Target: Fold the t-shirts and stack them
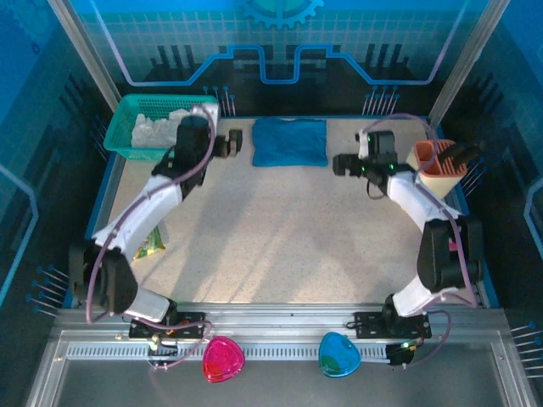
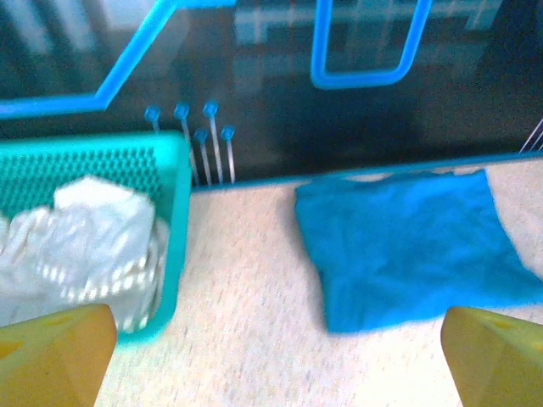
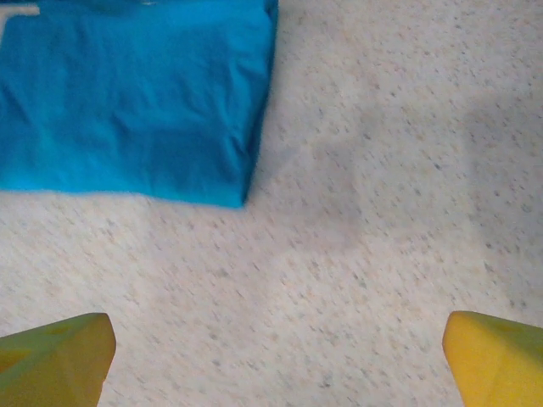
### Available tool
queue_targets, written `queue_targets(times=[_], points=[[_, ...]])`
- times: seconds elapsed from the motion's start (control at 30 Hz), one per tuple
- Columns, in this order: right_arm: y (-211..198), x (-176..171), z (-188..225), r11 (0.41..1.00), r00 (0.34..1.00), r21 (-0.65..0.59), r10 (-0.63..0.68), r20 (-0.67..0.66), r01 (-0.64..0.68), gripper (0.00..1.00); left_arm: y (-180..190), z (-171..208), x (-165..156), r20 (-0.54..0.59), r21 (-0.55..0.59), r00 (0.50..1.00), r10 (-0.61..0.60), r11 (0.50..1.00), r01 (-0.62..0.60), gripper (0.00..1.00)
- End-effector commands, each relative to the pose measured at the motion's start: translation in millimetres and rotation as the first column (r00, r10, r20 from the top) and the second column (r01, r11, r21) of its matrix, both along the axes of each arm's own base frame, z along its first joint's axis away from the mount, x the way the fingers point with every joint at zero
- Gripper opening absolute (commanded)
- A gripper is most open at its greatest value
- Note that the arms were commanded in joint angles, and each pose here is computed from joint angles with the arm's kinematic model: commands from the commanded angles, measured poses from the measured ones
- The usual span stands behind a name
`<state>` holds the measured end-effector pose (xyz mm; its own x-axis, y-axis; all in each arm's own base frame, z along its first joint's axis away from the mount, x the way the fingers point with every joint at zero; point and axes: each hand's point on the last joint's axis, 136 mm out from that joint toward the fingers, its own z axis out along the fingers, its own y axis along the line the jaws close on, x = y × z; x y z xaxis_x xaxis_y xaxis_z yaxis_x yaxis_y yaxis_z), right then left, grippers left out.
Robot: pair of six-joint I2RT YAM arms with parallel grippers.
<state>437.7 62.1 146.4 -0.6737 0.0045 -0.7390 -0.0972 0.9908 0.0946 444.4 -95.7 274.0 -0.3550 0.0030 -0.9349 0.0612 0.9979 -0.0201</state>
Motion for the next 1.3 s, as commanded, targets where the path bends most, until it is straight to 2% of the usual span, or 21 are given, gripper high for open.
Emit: queue_targets(times=[0.0,0.13,0.27,0.43,0.53,0.67,0.7,0.8,0.83,0.9,1.03,1.1,1.17,1.2,1.27], points=[[-26,2,8,0.993,0.974,-0.108,-0.015,0.227,0.04,1.0,33,-7,-20,0.17,-0.005,0.98,0.105,0.994,-0.106,0.99],[-40,-17,-18,0.986,0.97,-0.15,-0.03,0.241,0.067,1.0,75,-53,-53,0.135,0.027,0.958,0.255,0.965,-0.261,0.99],[-42,-28,-34,0.99,0.947,-0.121,-0.029,0.32,0.071,1.0,95,-99,-77,0.126,0.014,0.938,0.323,0.945,-0.328,0.99],[-42,-41,-45,0.996,0.904,-0.075,-0.012,0.428,0.049,1.0,113,-138,-83,0.131,0.047,0.922,0.366,0.926,-0.374,0.99],[-41,-46,-43,0.997,0.894,-0.065,-0.001,0.449,0.033,1.0,110,-139,-76,0.179,0.035,0.934,0.31,0.946,-0.321,0.99],[-39,-52,-41,0.998,0.878,-0.064,0.01,0.479,0.024,1.0,108,-157,-64,0.164,0.004,0.952,0.26,0.965,-0.264,0.99],[-37,-53,-40,0.998,0.875,-0.064,0.019,0.485,0.013,1.0,102,-163,-64,0.133,0.003,0.965,0.227,0.973,-0.229,0.99],[-33,-53,-40,0.998,0.874,-0.069,0.042,0.485,-0.01,1.0,103,-172,-56,0.126,0.022,0.965,0.23,0.972,-0.235,0.99],[-34,-51,-41,0.998,0.881,-0.067,0.039,0.471,-0.008,1.0,100,-178,-54,0.066,0.015,0.975,0.213,0.977,-0.215,0.99],[-32,-46,-44,0.997,0.895,-0.071,0.05,0.443,-0.021,1.0,104,-177,-49,0.058,-0.016,0.977,0.203,0.979,-0.203,0.99],[-30,-58,-41,0.997,0.869,-0.079,0.06,0.491,-0.024,1.0,106,-178,-49,0.045,-0.026,0.978,0.204,0.979,-0.203,0.99],[-35,-63,-37,0.996,0.85,-0.09,0.032,0.525,0.017,1.0,106,-178,-49,0.048,-0.026,0.978,0.205,0.979,-0.204,0.99],[-49,-59,-36,0.991,0.851,-0.074,-0.056,0.523,0.111,1.0,106,-177,-49,0.048,-0.025,0.977,0.206,0.978,-0.205,0.99],[-58,-51,-38,0.984,0.867,-0.071,-0.109,0.486,0.164,1.0,106,-177,-49,0.05,-0.023,0.977,0.207,0.978,-0.206,0.99],[-47,-39,-47,0.983,0.91,-0.13,-0.065,0.409,0.129,1.0,107,-177,-49,0.049,-0.026,0.976,0.212,0.977,-0.211,0.99]])
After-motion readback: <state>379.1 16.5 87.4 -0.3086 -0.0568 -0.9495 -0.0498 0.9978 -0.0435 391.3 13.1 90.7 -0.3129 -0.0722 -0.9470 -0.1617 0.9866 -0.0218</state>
